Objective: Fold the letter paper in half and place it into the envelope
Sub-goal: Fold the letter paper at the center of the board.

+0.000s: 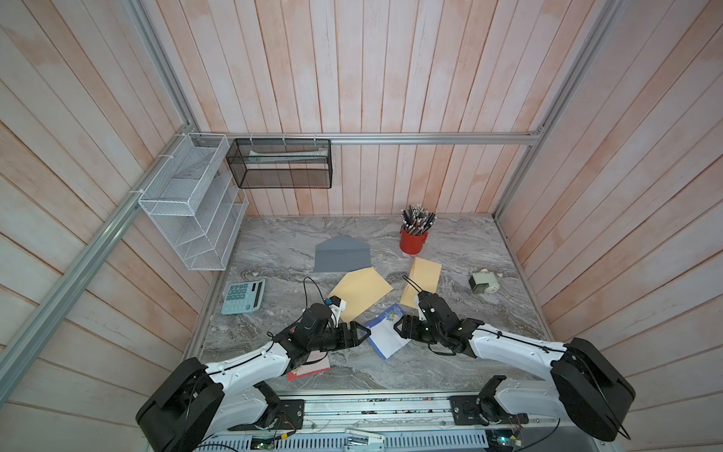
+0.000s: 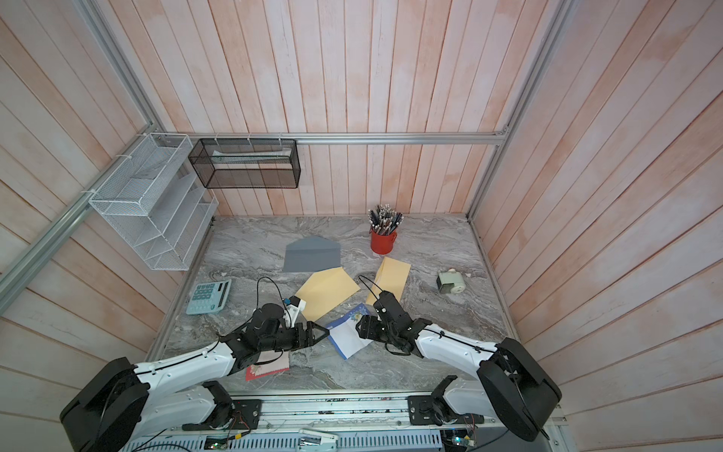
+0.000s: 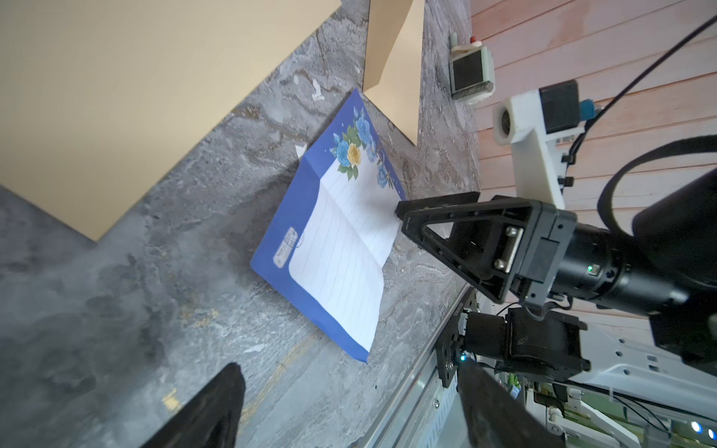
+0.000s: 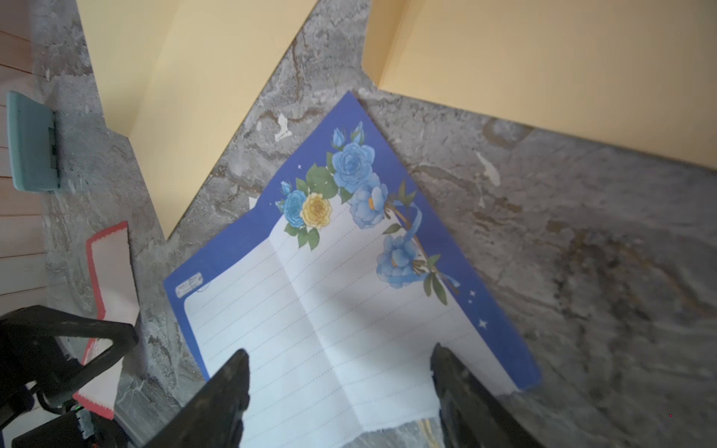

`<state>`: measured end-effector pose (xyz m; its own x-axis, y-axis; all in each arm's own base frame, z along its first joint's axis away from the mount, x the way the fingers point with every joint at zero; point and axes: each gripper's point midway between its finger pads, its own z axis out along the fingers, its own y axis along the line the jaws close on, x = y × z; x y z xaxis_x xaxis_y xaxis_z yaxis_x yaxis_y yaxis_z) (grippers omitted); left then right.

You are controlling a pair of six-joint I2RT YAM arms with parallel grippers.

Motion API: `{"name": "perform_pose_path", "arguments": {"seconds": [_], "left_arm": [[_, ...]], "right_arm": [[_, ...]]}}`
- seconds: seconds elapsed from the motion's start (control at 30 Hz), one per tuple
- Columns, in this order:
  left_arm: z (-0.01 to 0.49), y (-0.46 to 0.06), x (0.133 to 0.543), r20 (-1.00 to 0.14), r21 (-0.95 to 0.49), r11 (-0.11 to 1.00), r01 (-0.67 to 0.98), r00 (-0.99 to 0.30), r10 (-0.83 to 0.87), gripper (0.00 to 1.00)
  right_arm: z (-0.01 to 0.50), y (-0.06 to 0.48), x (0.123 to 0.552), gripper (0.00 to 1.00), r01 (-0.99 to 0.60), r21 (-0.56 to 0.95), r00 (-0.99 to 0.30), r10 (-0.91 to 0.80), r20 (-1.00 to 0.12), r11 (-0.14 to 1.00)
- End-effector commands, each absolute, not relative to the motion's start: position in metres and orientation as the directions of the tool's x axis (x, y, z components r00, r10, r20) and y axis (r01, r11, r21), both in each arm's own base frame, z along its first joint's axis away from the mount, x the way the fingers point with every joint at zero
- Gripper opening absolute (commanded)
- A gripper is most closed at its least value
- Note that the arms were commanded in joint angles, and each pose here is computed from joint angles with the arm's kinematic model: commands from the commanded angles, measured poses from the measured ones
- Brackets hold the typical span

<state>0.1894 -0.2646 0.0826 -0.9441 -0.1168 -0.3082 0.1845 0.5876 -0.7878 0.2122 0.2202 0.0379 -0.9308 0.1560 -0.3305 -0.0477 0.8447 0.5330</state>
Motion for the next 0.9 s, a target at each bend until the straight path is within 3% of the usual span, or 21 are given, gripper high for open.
{"name": "perform_pose_path", "arguments": {"seconds": [0.0, 0.73, 0.87], "left_arm": [[0.083, -0.273, 0.192, -0.313, -0.798, 0.575, 0.181, -0.939, -0.139, 0.87], [0.132, -0.349, 0.227, -0.386, -0.851, 0.422, 0.313, -0.917, -0.098, 0.86], [0.131, -0.338, 0.224, -0.386, -0.838, 0.458, 0.297, -0.916, -0.111, 0.86]], "right_arm": [[0.031, 0.22, 0.211, 0.74, -0.054, 0.548, -0.932, 0.155, -0.328, 0.834], [0.005, 0.202, 0.193, 0.65, 0.04, 0.566, -0.942, 0.22, -0.252, 0.823], [0.005, 0.196, 0.193, 0.65, 0.059, 0.568, -0.937, 0.241, -0.252, 0.821]]}}
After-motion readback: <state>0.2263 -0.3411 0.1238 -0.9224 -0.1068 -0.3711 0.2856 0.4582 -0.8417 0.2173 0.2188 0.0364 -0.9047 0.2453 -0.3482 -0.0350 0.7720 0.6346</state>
